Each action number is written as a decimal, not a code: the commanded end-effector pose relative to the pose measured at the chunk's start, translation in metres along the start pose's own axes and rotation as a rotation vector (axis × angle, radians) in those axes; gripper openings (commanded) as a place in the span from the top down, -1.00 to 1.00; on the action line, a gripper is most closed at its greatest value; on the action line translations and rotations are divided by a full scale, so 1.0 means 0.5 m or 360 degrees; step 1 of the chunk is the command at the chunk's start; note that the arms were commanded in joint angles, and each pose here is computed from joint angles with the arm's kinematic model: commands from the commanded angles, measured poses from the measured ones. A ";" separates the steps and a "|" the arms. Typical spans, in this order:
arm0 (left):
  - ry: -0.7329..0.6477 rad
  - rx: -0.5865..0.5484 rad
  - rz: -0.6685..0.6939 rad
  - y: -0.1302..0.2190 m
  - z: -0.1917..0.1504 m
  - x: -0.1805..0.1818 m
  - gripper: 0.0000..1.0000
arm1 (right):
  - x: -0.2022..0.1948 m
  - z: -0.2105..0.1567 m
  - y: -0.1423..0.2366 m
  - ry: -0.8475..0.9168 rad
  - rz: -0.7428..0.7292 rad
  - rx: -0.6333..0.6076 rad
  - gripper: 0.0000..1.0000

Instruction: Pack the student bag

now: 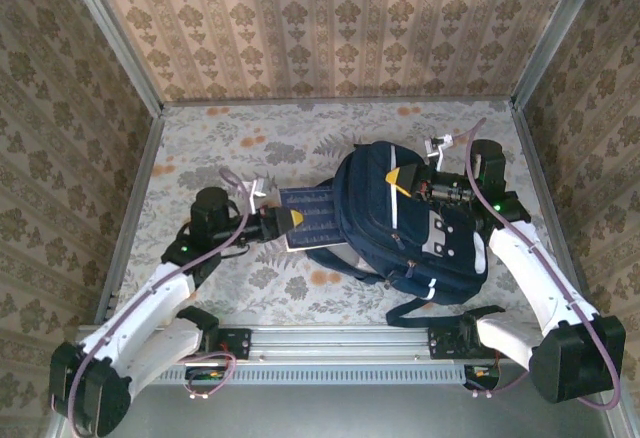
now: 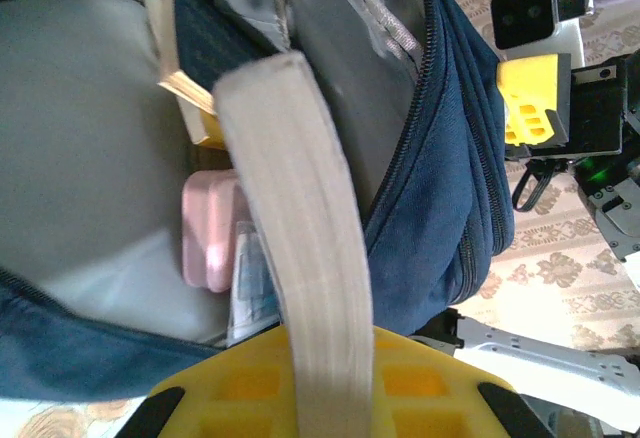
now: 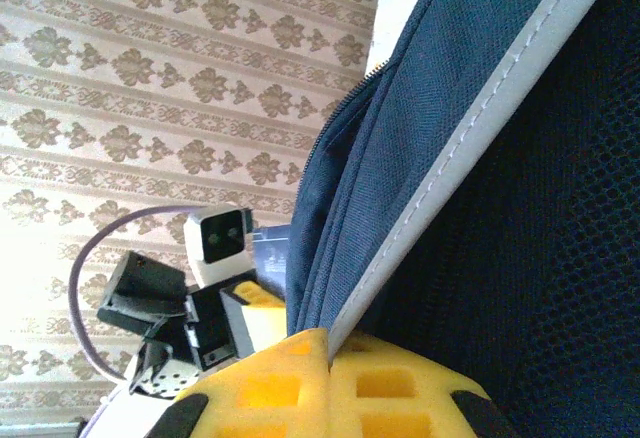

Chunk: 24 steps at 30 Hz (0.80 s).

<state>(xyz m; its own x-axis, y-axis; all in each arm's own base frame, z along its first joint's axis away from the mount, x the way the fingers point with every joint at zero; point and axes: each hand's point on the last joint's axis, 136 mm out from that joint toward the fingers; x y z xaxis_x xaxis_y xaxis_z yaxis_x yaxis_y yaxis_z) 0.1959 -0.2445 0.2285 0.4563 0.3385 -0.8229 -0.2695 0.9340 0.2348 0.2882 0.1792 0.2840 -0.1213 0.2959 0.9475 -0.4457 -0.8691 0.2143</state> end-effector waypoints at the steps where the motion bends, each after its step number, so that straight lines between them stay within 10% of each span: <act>1: -0.0157 -0.0092 -0.0203 -0.021 0.046 -0.079 1.00 | 0.115 -0.012 0.026 0.0287 0.0285 0.0037 1.00; 20: -0.0142 0.0109 -0.0223 -0.337 0.040 -0.032 1.00 | 0.131 -0.009 0.026 0.0288 0.0338 0.0044 1.00; 24: -0.0084 0.0185 -0.0235 -0.414 0.016 -0.019 0.56 | 0.125 -0.006 0.024 0.0286 0.0330 0.0041 1.00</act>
<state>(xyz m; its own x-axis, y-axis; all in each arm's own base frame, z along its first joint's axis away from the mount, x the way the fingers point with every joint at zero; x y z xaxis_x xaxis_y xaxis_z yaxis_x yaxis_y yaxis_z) 0.2507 -0.4166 0.1683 0.4922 0.2776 -0.8251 -0.0994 0.9595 0.2635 0.2888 0.1807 0.2954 -0.1410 0.2427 0.9598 -0.4367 -0.8853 0.1598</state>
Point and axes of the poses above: each hand's point on the last joint's axis, 136 mm out from that joint toward the fingers, its own y axis back along the fingers, its own x axis along the line the jaws close on, z = x × y, and after that the axes turned 6 degrees about -y, right-handed
